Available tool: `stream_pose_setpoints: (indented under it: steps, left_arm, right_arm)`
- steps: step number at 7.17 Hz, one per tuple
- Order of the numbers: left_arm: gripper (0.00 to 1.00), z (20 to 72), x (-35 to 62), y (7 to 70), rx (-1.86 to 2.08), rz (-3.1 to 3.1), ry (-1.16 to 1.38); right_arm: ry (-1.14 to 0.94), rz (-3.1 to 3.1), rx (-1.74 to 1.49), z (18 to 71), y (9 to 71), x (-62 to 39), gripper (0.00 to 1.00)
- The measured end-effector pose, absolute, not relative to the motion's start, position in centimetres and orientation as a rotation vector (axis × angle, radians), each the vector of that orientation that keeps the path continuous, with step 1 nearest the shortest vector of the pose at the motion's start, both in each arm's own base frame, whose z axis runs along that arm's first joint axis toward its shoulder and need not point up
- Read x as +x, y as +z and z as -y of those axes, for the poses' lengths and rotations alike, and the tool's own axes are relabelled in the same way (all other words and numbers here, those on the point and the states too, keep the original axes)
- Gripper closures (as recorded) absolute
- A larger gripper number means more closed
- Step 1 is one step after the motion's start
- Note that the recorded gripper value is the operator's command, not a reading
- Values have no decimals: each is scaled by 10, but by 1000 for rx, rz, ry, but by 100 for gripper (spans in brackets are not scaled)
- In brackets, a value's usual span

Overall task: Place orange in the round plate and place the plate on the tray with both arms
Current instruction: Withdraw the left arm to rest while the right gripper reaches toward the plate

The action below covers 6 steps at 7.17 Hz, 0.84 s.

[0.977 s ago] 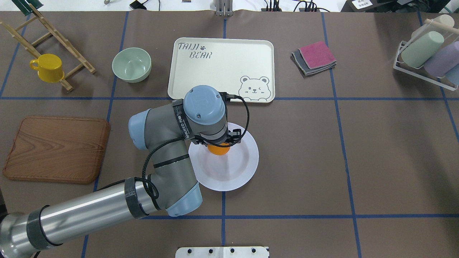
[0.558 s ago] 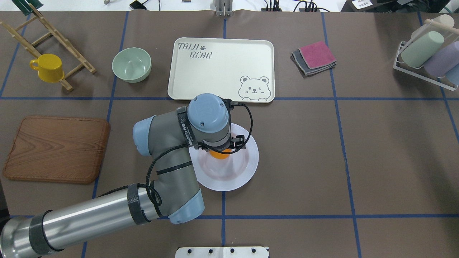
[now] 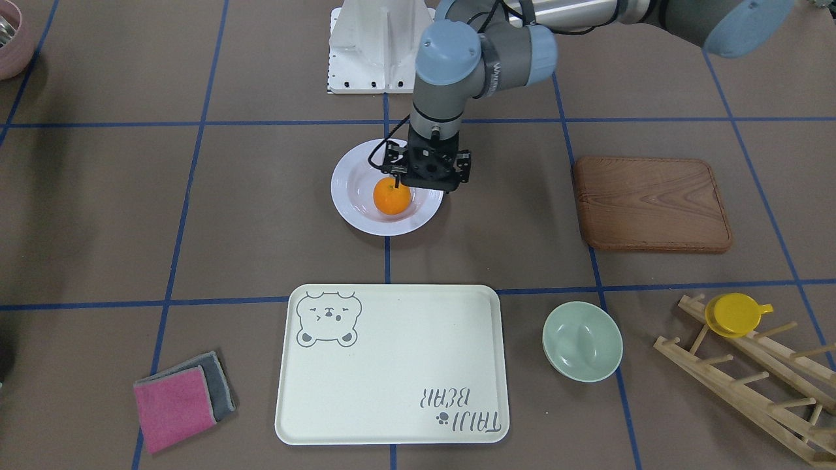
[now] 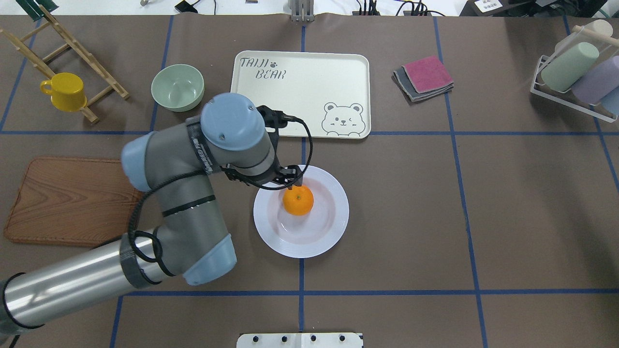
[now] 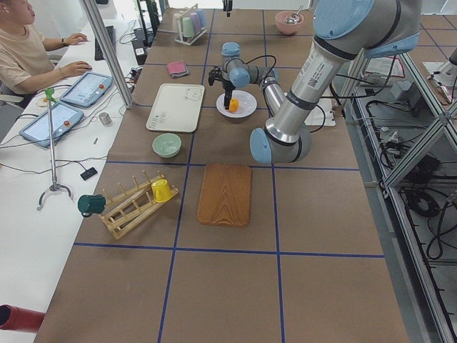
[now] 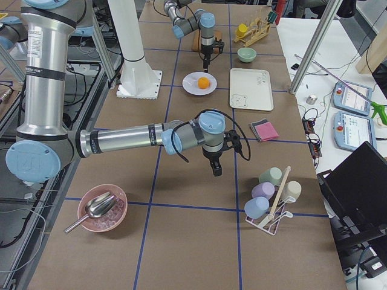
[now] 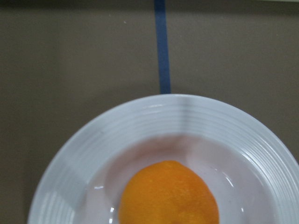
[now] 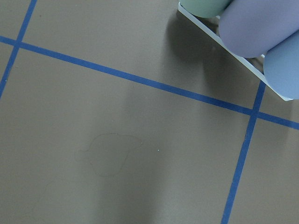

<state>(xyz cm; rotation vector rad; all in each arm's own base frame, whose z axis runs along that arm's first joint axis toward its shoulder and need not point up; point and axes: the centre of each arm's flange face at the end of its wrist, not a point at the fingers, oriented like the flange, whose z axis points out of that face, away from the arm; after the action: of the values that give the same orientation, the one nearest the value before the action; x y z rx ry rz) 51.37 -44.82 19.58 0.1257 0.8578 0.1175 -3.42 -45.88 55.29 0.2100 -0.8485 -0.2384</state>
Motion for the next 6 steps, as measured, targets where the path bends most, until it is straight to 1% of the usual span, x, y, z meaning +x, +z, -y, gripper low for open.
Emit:
stream_pose_setpoints:
  steps: [1, 4, 6]
  left_arm:
    - [0, 468, 456, 225, 161, -830, 168]
    - [0, 513, 275, 346, 266, -693, 351]
    - [0, 523, 149, 428, 260, -676, 445]
  right_arm:
    - [-228, 876, 209, 466, 539, -43, 0]
    - [-157, 965, 213, 482, 486, -90, 0]
    - [-56, 1064, 216, 473, 454, -137, 0]
